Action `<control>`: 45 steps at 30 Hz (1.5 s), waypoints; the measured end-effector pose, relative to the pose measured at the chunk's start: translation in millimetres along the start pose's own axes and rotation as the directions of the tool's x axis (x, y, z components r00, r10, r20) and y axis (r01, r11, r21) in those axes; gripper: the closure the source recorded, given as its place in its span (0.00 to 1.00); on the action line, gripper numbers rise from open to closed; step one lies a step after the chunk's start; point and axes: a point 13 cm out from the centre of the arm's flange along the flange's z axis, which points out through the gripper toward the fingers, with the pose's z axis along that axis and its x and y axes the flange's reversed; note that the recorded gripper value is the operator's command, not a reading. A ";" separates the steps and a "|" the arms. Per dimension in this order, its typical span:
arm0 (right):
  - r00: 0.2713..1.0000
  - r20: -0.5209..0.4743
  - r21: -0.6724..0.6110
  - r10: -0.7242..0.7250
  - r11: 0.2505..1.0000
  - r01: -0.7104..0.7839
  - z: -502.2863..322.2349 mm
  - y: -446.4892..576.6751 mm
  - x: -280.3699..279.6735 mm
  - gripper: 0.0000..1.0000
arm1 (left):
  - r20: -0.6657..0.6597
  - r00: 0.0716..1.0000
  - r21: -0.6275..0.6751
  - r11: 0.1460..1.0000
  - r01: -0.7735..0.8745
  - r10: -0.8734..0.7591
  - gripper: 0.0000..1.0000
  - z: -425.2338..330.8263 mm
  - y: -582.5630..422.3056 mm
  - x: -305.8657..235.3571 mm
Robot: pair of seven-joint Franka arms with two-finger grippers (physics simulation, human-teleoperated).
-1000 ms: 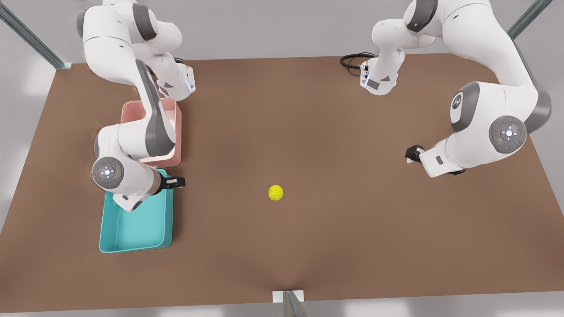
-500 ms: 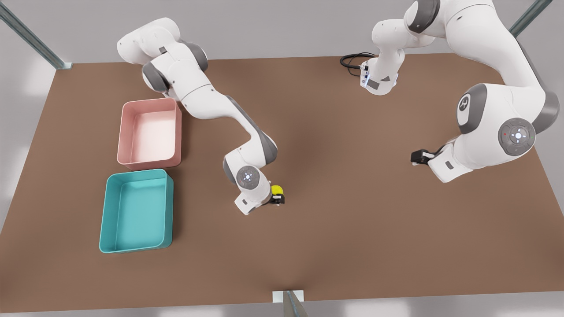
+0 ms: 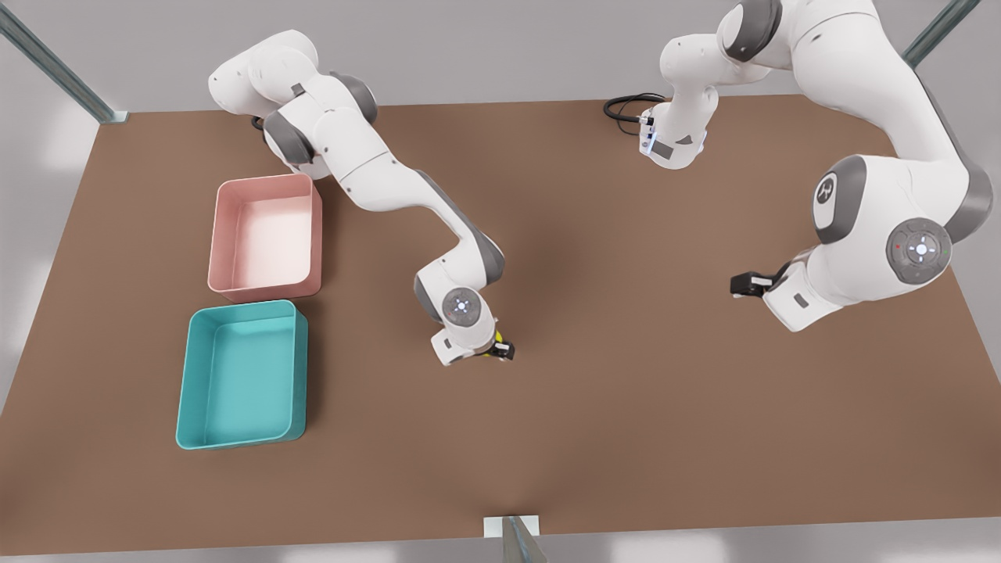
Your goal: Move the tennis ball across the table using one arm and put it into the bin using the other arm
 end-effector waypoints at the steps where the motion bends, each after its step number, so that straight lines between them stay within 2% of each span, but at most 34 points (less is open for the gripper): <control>1: 1.000 -0.003 0.008 0.003 1.000 -0.003 3.9 -0.4 5.0 0.00 | -0.001 1.000 0.001 1.000 0.005 -0.005 0.00 0.5 1.2 -0.2; 18: 0.997 -0.024 0.070 0.068 0.995 -0.067 51.9 -9.0 29.5 0.00 | -0.003 0.999 0.003 0.999 0.034 -0.034 0.00 0.3 2.3 0.6; 19: 0.997 -0.023 0.069 0.069 0.995 -0.068 52.1 -8.0 30.3 0.03 | -0.003 0.999 0.003 0.999 0.034 -0.034 0.00 0.4 2.2 0.6; 21: 0.997 -0.021 0.064 0.073 0.995 -0.071 50.9 -5.5 30.7 0.28 | -0.004 0.999 0.003 0.999 0.036 -0.036 0.00 0.9 2.2 0.4; 22: 0.997 -0.019 0.060 0.074 0.996 -0.073 49.4 -3.8 30.2 0.32 | -0.004 0.999 0.003 0.999 0.037 -0.037 0.00 0.9 2.1 0.5; 27: 0.995 -0.016 0.036 0.096 0.995 -0.095 38.1 -0.4 22.1 0.34 | -0.003 0.999 0.003 0.999 0.041 -0.041 0.00 0.6 2.2 0.6; 30: 0.990 -0.010 0.007 0.138 0.990 -0.138 5.4 -11.2 -9.4 0.34 | -0.004 0.999 0.002 0.999 0.043 -0.043 0.00 0.7 2.5 0.6; 33: 0.979 -0.029 0.024 0.201 0.979 -0.200 -36.0 -63.3 -64.8 0.34 | -0.004 0.999 0.002 0.999 0.044 -0.044 0.00 0.7 2.5 0.6; 37: 0.960 -0.054 0.106 0.274 0.958 -0.268 -89.7 -184.9 -143.4 0.34 | -0.004 0.999 0.002 0.999 0.045 -0.045 0.00 0.8 2.2 0.6; 41: 0.951 -0.069 0.191 0.302 0.939 -0.285 -149.3 -315.5 -186.0 0.33 | -0.004 0.999 0.002 0.999 0.047 -0.047 0.00 1.0 2.4 0.5; 45: 0.944 -0.124 0.252 0.305 0.930 -0.268 -162.1 -420.5 -203.3 0.33 | -0.005 0.999 0.002 0.999 0.047 -0.047 0.00 1.2 1.8 0.4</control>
